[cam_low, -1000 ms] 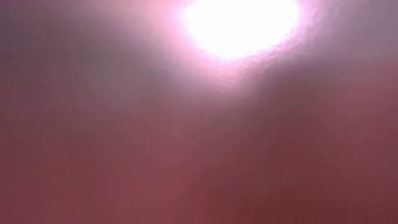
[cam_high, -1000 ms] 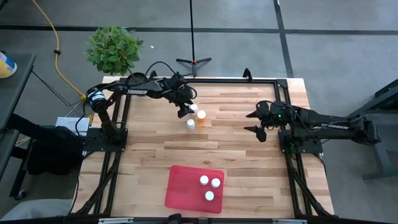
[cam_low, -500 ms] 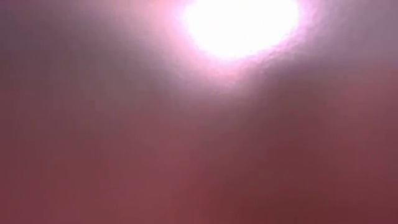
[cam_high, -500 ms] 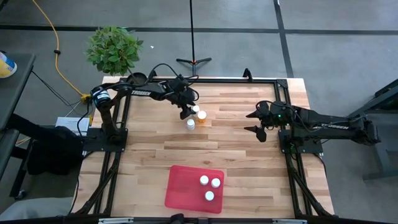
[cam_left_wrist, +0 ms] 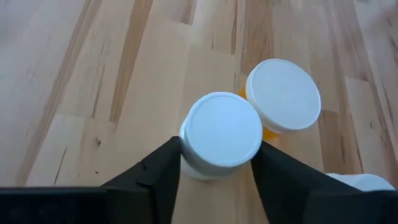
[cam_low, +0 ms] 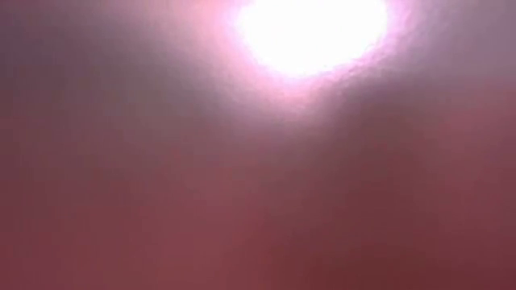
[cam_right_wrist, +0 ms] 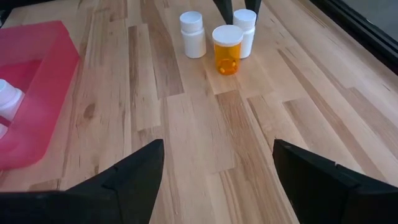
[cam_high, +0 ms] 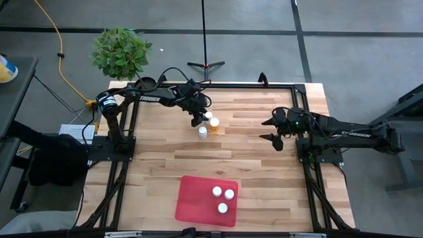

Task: Pick and place pill bottles into a basket
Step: Put the white pill bottle into the red bin

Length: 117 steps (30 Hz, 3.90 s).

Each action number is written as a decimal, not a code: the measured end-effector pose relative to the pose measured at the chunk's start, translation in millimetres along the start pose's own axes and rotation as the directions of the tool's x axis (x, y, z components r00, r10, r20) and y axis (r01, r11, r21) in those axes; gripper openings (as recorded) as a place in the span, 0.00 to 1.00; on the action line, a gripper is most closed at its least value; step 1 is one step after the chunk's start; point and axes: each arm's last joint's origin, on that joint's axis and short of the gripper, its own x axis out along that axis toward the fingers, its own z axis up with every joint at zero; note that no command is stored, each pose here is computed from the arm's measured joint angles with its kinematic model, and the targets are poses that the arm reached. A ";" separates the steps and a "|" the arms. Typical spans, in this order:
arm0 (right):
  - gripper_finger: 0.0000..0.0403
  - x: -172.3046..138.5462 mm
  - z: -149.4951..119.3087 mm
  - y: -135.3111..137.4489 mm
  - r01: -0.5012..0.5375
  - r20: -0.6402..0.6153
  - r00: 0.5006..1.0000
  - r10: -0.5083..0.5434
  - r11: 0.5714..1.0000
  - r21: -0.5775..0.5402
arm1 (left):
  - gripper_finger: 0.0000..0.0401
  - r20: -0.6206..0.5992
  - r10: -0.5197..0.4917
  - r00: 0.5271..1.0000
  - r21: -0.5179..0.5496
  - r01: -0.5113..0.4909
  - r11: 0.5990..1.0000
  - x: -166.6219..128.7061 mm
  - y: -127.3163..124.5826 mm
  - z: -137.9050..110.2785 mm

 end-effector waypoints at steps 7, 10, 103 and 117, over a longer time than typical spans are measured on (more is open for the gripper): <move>0.72 0.0 0.0 0.0 0.000 -0.001 1.000 0.000 1.000 0.000 | 0.43 0.003 0.001 1.000 0.001 -0.001 1.000 -0.5 0.0 0.5; 0.72 -0.1 0.0 0.0 0.000 0.000 1.000 0.000 1.000 0.000 | 0.42 0.004 0.001 1.000 0.002 -0.001 1.000 -0.4 0.0 0.4; 0.72 5.5 -2.4 0.3 -0.030 -0.047 0.998 0.030 0.999 0.013 | 0.95 -0.427 0.238 0.873 0.265 -0.131 0.955 -15.4 -109.3 61.9; 0.72 19.6 -7.2 0.0 -0.034 -0.136 0.990 0.036 0.999 0.019 | 0.95 -0.435 0.239 0.868 0.236 -0.146 0.961 -13.5 -108.8 57.9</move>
